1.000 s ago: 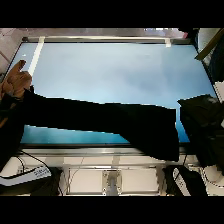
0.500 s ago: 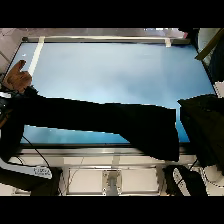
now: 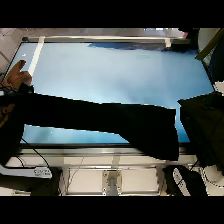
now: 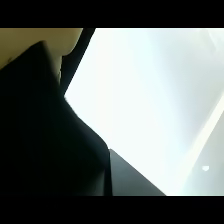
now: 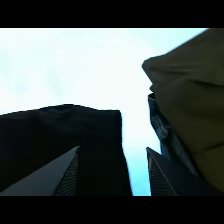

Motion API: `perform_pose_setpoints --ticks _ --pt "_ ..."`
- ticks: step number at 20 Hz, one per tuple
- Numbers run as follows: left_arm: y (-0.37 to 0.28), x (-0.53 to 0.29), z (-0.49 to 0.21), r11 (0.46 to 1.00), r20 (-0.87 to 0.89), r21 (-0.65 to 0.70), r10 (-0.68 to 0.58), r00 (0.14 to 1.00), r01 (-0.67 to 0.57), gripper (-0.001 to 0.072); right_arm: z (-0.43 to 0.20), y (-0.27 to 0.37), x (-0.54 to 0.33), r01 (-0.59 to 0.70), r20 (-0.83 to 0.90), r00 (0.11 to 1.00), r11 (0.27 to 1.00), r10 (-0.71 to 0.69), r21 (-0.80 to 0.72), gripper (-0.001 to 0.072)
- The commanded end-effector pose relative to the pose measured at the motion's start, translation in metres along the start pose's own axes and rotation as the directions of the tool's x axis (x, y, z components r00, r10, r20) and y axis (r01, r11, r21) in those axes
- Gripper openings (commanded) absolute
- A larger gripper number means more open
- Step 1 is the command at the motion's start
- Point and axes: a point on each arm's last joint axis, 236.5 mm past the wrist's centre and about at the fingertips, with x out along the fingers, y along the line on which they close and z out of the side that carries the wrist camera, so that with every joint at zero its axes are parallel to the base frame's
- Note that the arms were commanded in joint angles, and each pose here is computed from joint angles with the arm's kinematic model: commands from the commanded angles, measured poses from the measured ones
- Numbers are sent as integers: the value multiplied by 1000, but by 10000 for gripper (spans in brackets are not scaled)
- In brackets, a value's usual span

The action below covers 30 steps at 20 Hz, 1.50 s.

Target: Fold the clothes and pants, and hang the long-sleeved shirts on hangers.

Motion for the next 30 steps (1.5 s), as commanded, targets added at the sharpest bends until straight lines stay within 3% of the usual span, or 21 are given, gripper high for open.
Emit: perform_pose_setpoints --ticks 1,4,7,12,15,20,22,25,26,27,28,29,30 --pt "18 -90 -6 976 -62 198 101 993 -87 6 -3 -8 0 35 -12 999 999 -35 -24 450" --pt "57 -168 -29 944 -63 240 248 967 -227 5 -3 -12 0 50 -12 999 997 -51 -53 450" --pt "101 -202 -96 929 -186 192 351 918 -316 5 -14 -14 10 53 -49 997 996 -57 -76 450" --pt "145 -190 -187 921 -370 136 388 844 -365 6 -75 -19 81 37 -287 956 993 -66 -108 453" --pt "158 -187 -216 913 -436 146 405 804 -381 6 -73 -16 143 17 -315 948 993 -52 -116 457" --pt "176 -199 -218 874 -445 172 481 755 -455 6 -96 32 236 -233 -491 837 969 241 80 584" --pt "186 -209 -224 847 -470 192 523 711 -496 5 -96 49 259 -299 -503 794 940 342 167 584" --pt "186 -211 -227 846 -481 193 524 703 -498 5 -110 54 280 -308 -545 754 930 366 198 582" --pt "186 -211 -227 845 -481 194 524 703 -498 6 -116 57 280 -335 -564 732 923 383 191 559" --pt "186 -211 -227 846 -480 193 524 704 -498 5 -120 60 278 -370 -576 715 913 397 170 483" --pt "186 -211 -226 845 -479 194 524 704 -498 5 -119 61 278 -395 -573 716 908 399 139 322" --pt "186 -211 -226 845 -477 194 525 705 -498 5 -114 60 280 -400 -562 726 908 397 125 62" --pt "186 -211 -225 845 -475 194 525 706 -498 5 -103 58 282 -399 -538 748 911 389 105 25"
